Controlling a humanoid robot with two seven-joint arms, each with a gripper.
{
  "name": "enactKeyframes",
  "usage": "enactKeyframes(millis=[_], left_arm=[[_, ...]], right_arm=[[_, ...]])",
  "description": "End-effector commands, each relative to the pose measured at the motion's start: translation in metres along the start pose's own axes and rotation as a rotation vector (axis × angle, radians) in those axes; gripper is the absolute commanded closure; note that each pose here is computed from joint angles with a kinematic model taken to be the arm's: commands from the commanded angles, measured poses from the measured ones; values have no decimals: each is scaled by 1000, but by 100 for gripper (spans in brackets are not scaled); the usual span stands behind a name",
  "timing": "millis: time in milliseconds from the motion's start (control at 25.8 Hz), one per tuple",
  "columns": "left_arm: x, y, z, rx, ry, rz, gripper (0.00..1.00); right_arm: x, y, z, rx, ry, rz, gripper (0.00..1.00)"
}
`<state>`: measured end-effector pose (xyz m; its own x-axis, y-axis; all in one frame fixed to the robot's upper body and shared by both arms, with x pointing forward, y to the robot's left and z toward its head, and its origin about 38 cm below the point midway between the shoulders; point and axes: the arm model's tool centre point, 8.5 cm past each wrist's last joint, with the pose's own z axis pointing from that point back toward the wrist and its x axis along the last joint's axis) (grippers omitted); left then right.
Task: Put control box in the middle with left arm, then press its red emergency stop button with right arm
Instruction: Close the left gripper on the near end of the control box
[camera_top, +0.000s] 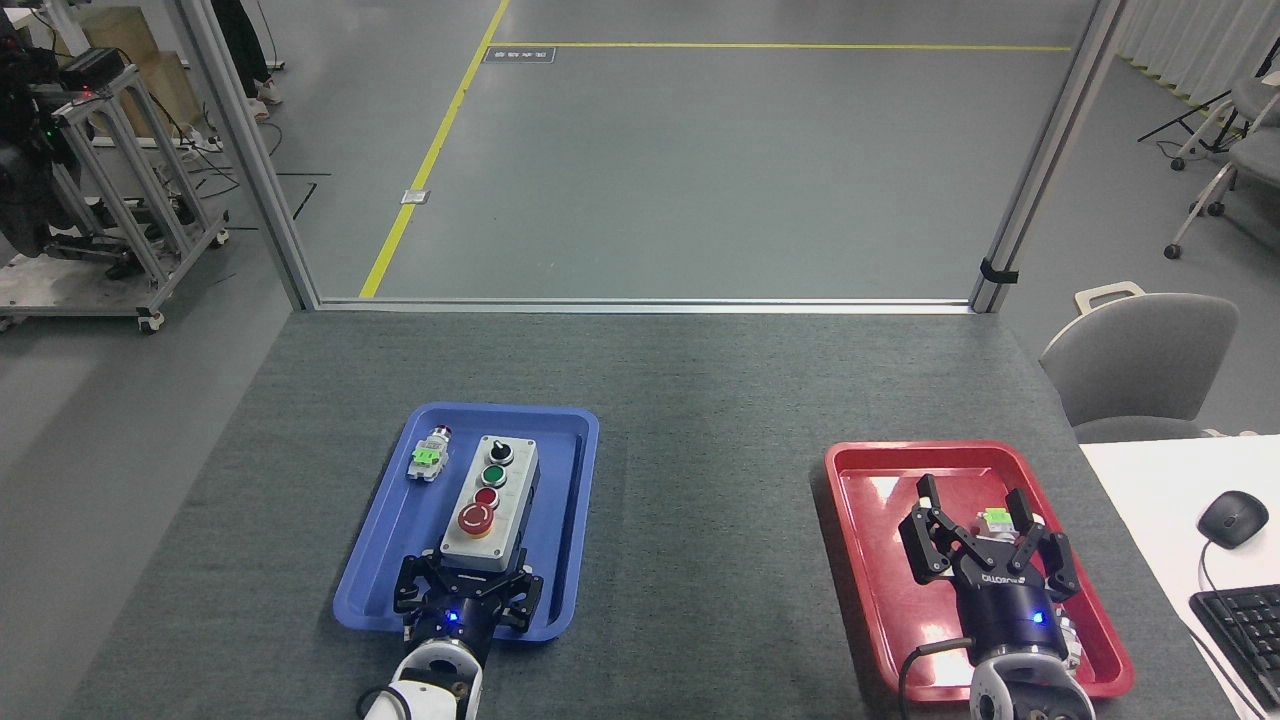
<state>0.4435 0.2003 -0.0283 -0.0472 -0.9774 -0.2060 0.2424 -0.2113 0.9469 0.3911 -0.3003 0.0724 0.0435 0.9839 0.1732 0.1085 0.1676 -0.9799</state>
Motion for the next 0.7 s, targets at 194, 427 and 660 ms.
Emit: enactKeyframes(millis=[194,427,660], left_arm=[[-9,7,-14,-15,7,9,51],[-11,19,-15,28,3,7,100],[-17,71,13,248,-37,34,100]], right_arm=[[1,0,0,0,-1,-2,0],[1,-1,-1,-2,0,-2,0],[1,-1,-1,-2,0,-2,0]])
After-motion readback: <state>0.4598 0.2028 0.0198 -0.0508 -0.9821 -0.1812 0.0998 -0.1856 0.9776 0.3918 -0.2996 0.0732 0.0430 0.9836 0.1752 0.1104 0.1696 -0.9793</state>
